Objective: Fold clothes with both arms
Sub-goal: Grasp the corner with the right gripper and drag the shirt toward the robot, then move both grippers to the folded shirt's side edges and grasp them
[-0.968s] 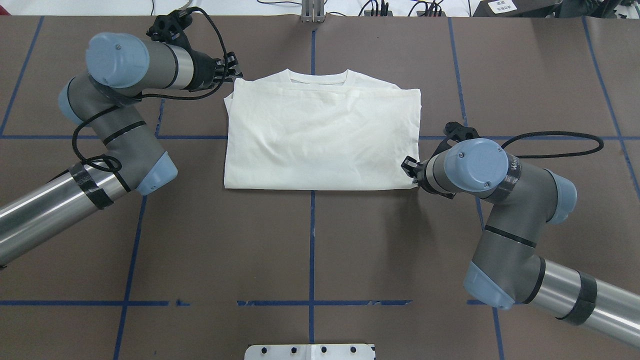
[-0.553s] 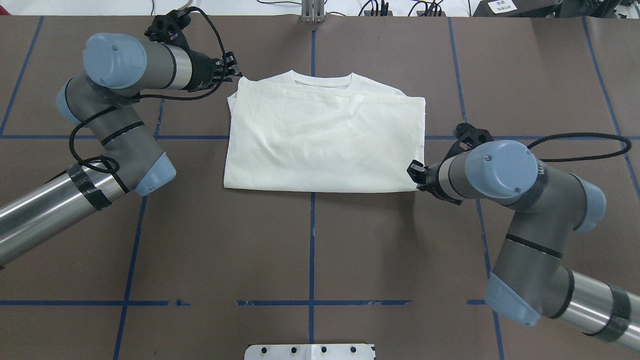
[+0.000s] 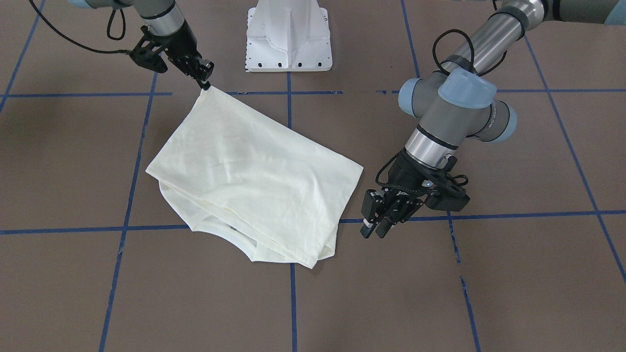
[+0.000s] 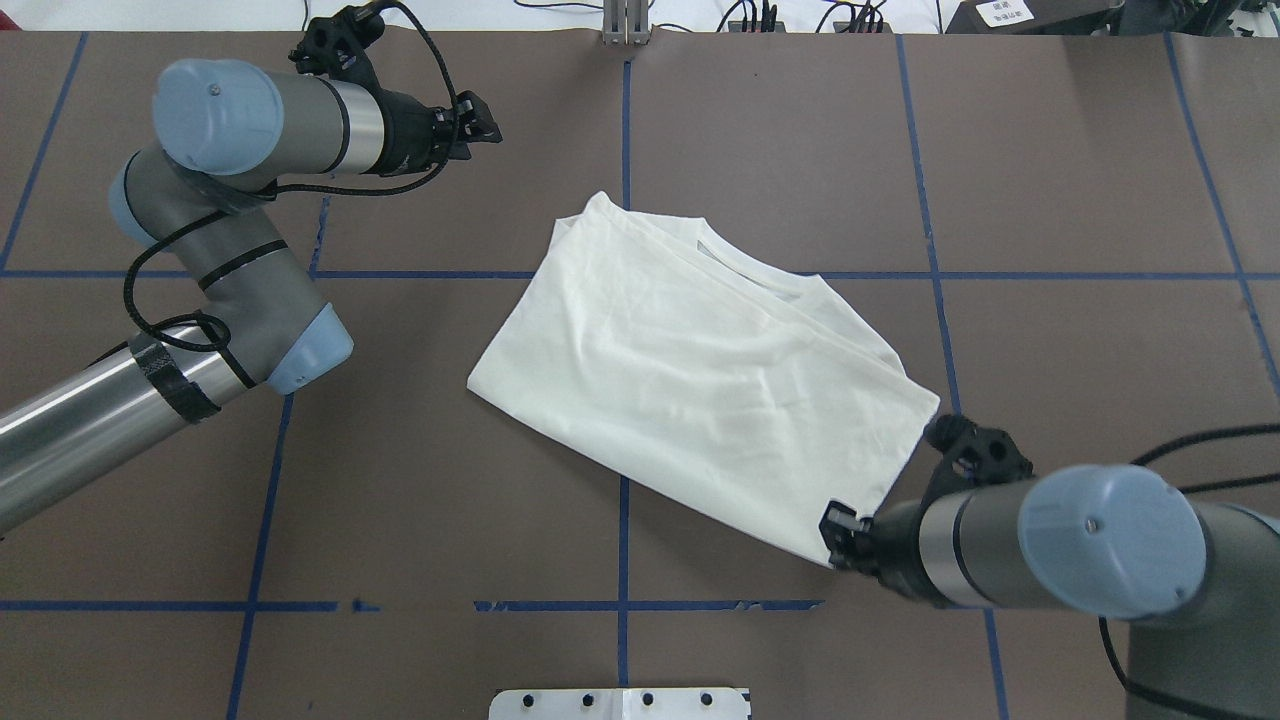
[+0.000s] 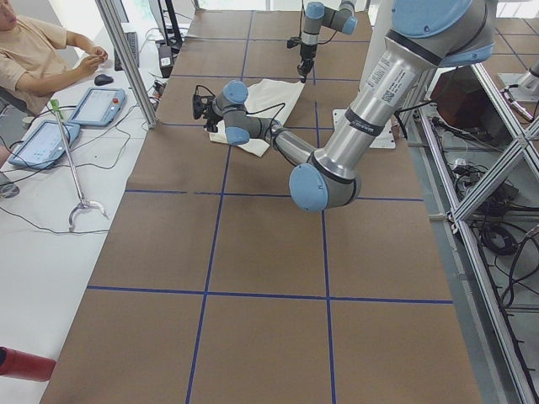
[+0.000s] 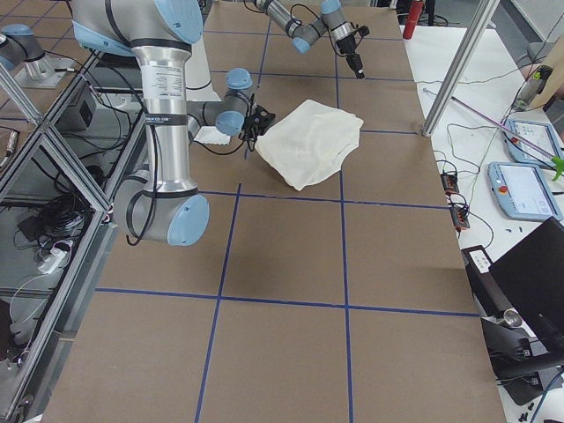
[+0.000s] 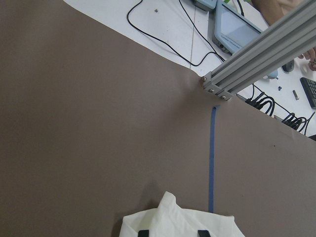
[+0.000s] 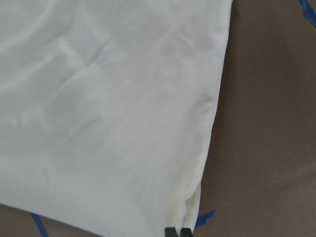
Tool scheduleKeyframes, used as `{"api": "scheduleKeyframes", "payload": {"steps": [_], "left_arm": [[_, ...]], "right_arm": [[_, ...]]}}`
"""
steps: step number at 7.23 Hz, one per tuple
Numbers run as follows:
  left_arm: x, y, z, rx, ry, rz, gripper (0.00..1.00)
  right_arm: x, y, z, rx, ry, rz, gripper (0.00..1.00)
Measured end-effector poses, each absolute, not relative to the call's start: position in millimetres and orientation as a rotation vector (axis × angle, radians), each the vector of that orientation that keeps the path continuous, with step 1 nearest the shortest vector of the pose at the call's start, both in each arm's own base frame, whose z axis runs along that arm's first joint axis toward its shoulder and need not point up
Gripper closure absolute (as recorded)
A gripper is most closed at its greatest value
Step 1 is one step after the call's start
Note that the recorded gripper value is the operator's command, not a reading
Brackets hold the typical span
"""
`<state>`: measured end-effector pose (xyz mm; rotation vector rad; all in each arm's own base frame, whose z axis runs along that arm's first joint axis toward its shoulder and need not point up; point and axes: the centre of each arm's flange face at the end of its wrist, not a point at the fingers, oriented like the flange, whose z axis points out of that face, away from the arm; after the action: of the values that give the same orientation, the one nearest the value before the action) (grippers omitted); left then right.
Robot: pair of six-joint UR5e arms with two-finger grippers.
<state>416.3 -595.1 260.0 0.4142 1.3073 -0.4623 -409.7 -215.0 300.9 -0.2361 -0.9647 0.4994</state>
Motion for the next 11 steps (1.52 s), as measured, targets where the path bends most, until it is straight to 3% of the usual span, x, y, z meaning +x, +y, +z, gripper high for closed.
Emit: {"api": "scheduleKeyframes", "payload": {"steps": [1, 2, 3, 5, 8, 11], "left_arm": [[411, -588, 257, 0.417, 1.323, -0.454, 0.35], [405, -579, 255, 0.398, 1.342, -0.443, 0.25], [401, -567, 254, 0.335, 1.373, -0.444, 0.23], [398, -539, 256, 0.124, 1.404, -0.457, 0.23], [456, -474, 261, -0.168, 1.232, -0.526, 0.25], [519, -408, 273, -0.229, 1.037, -0.545, 0.35]], "right_arm": [[-414, -167, 302, -0.293, -0.942, 0.43, 0.0], [-422, -124, 307, -0.309, -0.914, 0.367, 0.0], [-430, -96, 314, -0.277, -0.891, 0.334, 0.0], [-430, -104, 314, -0.186, -0.888, 0.379, 0.0], [-407, -227, 299, -0.064, -0.947, 0.608, 0.0], [-407, -359, 305, 0.033, -0.916, 0.647, 0.0]]}}
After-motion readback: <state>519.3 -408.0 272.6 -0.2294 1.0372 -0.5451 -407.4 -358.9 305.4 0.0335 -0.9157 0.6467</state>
